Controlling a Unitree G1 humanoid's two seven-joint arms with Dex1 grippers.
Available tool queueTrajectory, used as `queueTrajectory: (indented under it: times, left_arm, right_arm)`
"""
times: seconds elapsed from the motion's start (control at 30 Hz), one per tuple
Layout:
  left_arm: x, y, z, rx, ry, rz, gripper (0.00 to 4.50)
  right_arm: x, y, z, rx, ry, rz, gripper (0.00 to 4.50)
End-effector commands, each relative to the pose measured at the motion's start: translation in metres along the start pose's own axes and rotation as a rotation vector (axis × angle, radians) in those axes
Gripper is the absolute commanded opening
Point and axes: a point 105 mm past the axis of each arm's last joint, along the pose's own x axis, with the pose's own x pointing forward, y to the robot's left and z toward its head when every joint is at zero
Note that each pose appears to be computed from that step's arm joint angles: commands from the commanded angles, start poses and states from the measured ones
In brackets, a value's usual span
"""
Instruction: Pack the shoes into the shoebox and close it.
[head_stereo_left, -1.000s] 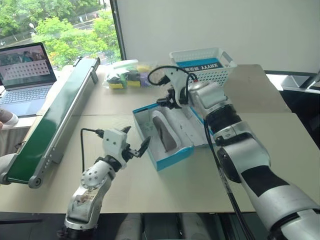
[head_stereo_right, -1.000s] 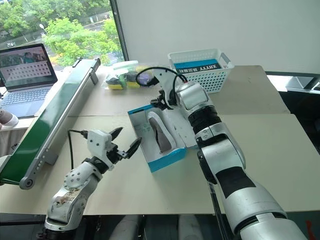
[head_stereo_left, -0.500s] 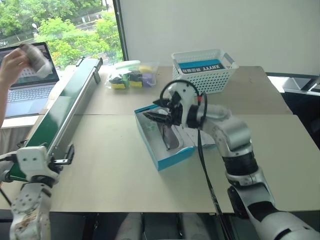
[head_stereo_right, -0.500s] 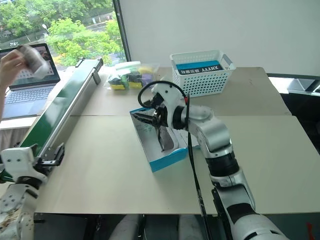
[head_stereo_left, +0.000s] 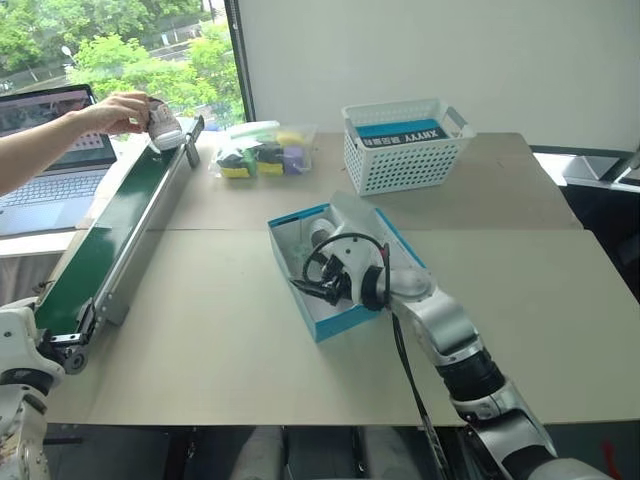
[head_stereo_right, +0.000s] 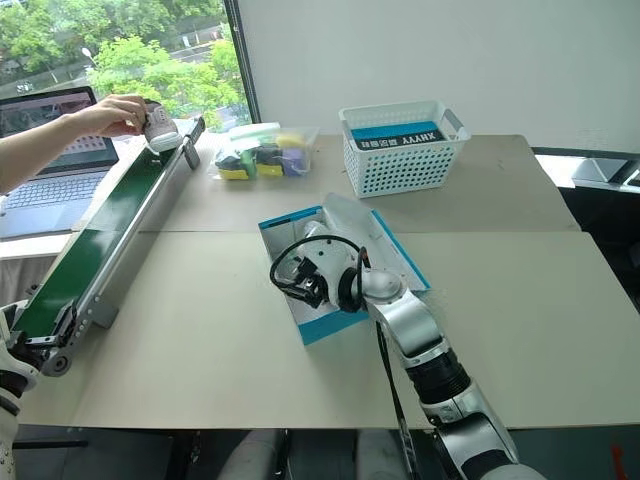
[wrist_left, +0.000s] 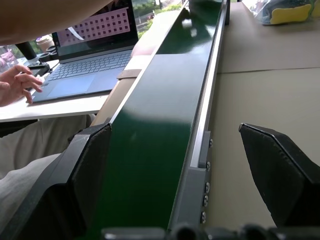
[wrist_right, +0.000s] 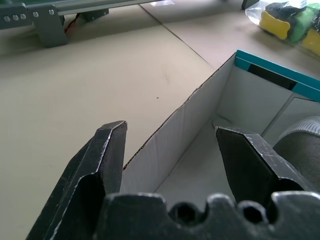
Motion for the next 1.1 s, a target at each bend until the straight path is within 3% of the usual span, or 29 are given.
queueTrajectory:
  times: [0.03, 0.4, 0.53, 0.57, 1.1]
  left_arm:
    - [0.002, 0.007, 0.015, 0.056, -0.043, 0.006, 4.36]
    - [0.005, 0.014, 0.014, 0.053, -0.045, 0.041, 4.43]
    - [0.003, 0.013, 0.013, 0.035, -0.049, 0.056, 4.50]
    - [0.003, 0.013, 0.013, 0.033, -0.049, 0.058, 4.50]
    - [-0.001, 0.011, 0.009, -0.014, -0.046, 0.087, 4.50]
  right_arm:
    - [0.000, -0.004, 0.019, -0.035, -0.079, -0.032, 3.39]
    - [0.004, -0.019, 0.009, -0.013, -0.027, -0.145, 3.45]
    - [0.004, -0.019, 0.007, 0.011, -0.031, -0.146, 4.42]
    - [0.004, -0.019, 0.008, 0.014, -0.034, -0.146, 4.46]
    - [0.009, -0.015, 0.009, -0.020, -0.025, -0.130, 4.46]
